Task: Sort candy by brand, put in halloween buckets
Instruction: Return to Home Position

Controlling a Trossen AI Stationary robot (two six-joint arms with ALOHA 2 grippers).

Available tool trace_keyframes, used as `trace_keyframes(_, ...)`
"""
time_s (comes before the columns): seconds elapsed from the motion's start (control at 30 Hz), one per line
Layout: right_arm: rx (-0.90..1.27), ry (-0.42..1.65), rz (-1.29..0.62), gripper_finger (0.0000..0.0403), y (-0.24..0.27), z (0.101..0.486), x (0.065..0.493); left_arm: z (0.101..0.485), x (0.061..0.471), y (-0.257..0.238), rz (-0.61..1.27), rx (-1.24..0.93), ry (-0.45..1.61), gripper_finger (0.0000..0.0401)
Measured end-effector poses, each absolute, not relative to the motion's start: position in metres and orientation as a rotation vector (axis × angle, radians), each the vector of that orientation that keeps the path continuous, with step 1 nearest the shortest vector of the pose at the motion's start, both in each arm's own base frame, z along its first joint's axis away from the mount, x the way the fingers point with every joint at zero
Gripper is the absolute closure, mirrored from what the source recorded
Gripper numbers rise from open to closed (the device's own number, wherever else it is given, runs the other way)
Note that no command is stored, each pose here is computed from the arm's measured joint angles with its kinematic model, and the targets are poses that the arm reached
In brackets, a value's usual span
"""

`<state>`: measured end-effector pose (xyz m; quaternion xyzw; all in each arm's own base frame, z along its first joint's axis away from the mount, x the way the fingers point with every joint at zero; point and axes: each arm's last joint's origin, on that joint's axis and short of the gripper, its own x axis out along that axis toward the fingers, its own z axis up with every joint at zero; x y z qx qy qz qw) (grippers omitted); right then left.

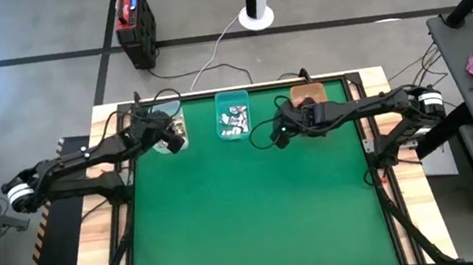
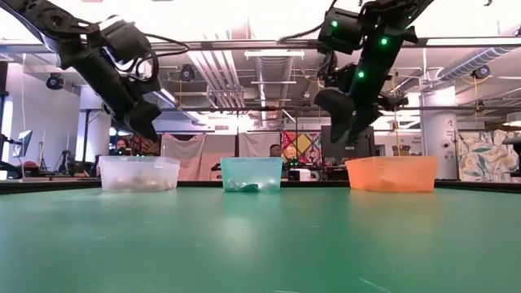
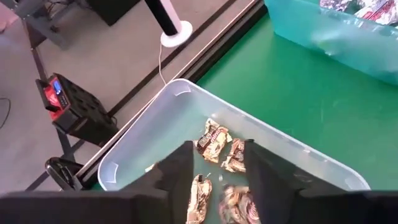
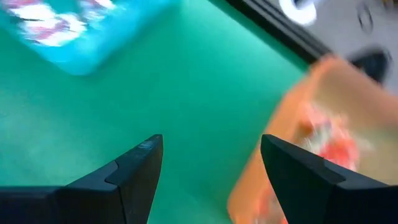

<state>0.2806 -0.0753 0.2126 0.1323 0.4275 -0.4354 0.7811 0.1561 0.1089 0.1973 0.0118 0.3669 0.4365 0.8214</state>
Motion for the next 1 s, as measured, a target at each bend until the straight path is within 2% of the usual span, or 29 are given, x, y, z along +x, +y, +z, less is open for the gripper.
trace_keyframes(0.07,0.208,0.905,-0.868,0.0138,-0.071,0.213,0.286,0.198,0.154,0.106,0.912,0.027,0.767,0.0260)
trace_keyframes(0.17,0.123,0.831,-0.739,0.0138,-0.058,0.215,0.290,0.200,0.149,0.097,0.776,0.011,0.700,0.0241)
trace_keyframes(0.33,0.026,0.566,-0.441,0.0138,-0.033,0.220,0.275,0.202,0.128,0.075,0.514,0.026,0.412,0.0237)
trace_keyframes(0.5,-0.026,0.320,-0.389,0.0138,-0.023,0.213,0.231,0.203,0.102,0.054,0.357,0.063,0.126,0.0238)
trace_keyframes(0.73,0.038,0.175,-0.314,0.0144,-0.014,0.196,0.169,0.213,0.078,0.035,0.228,0.111,-0.164,0.0247)
trace_keyframes(1.0,0.033,-0.047,-0.165,0.0168,0.001,0.184,0.122,0.198,0.083,0.035,0.148,0.119,-0.173,0.0247)
